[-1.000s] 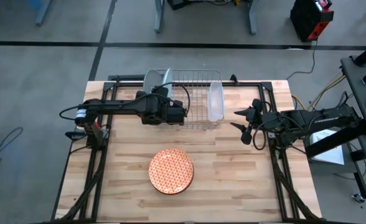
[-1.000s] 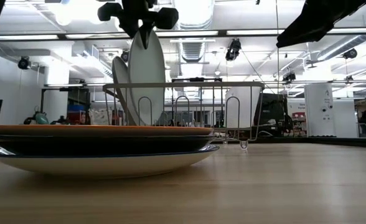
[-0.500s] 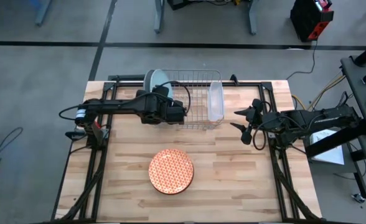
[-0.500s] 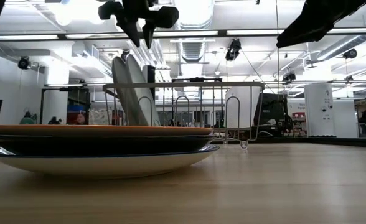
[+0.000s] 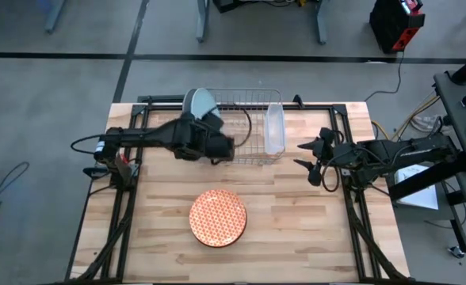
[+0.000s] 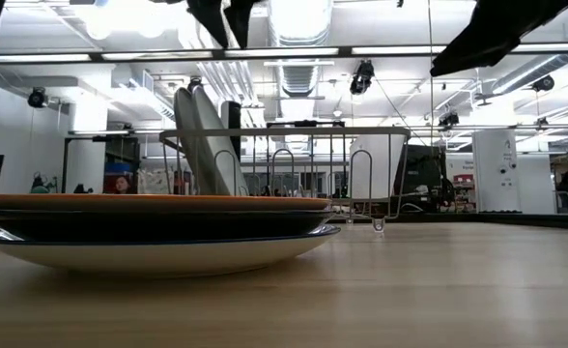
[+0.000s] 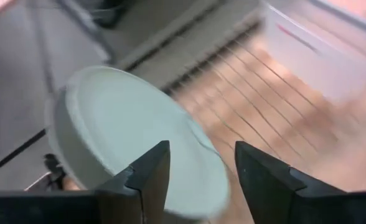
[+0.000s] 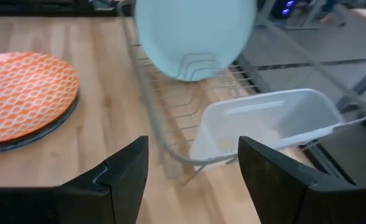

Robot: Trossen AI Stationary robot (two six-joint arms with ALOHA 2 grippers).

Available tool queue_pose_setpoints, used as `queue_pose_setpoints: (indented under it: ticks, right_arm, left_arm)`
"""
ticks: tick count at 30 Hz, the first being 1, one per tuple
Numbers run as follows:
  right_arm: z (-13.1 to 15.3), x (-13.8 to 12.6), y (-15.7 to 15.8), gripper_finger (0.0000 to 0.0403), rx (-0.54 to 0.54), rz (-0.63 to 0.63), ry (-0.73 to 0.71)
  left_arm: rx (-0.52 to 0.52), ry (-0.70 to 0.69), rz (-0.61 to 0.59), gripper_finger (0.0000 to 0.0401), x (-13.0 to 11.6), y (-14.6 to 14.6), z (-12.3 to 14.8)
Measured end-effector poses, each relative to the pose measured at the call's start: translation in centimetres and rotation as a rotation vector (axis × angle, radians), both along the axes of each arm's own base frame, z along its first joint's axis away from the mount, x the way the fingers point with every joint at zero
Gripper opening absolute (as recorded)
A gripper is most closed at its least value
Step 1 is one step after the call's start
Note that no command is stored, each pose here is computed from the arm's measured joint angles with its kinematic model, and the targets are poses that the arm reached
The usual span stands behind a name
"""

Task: Sort dishes
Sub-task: Put the orange plate in the dish rack

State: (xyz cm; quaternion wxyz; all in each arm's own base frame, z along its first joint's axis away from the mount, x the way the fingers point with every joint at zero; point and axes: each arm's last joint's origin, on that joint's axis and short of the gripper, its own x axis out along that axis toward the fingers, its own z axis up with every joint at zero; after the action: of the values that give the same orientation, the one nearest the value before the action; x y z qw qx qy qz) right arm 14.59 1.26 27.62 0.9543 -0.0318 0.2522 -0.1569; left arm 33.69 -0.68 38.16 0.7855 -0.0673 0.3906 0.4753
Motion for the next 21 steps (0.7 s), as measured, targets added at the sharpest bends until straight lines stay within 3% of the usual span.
queue_pose_setpoints:
  ticks: [5, 9, 12, 15, 21]
  right_arm:
    - [-0.1, 0.1, 0.3, 0.0231, 0.067, 0.080, 0.006]
    - [-0.9, 0.4, 0.9, 0.0233, 0.262, 0.201, 0.021]
    - [-1.7, 1.4, 1.4, 0.0227, 0.394, 0.235, 0.010]
    - [-2.6, 3.0, 1.7, 0.0219, 0.439, 0.209, 0.012]
    - [-5.0, 5.8, 2.9, 0.0207, 0.548, 0.158, 0.100]
  left_arm:
    - [-0.063, 0.108, -0.264, 0.0164, -0.5, -5.8, -0.9]
    - [-0.133, 0.144, -0.456, 0.0156, -2.0, -12.2, -2.5]
    - [-0.152, 0.129, -0.489, 0.0154, -3.7, -16.1, -4.5]
    - [-0.164, 0.081, -0.463, 0.0154, -5.2, -19.0, -7.4]
    - [-0.143, -0.054, -0.483, 0.0154, -6.1, -21.4, -13.9]
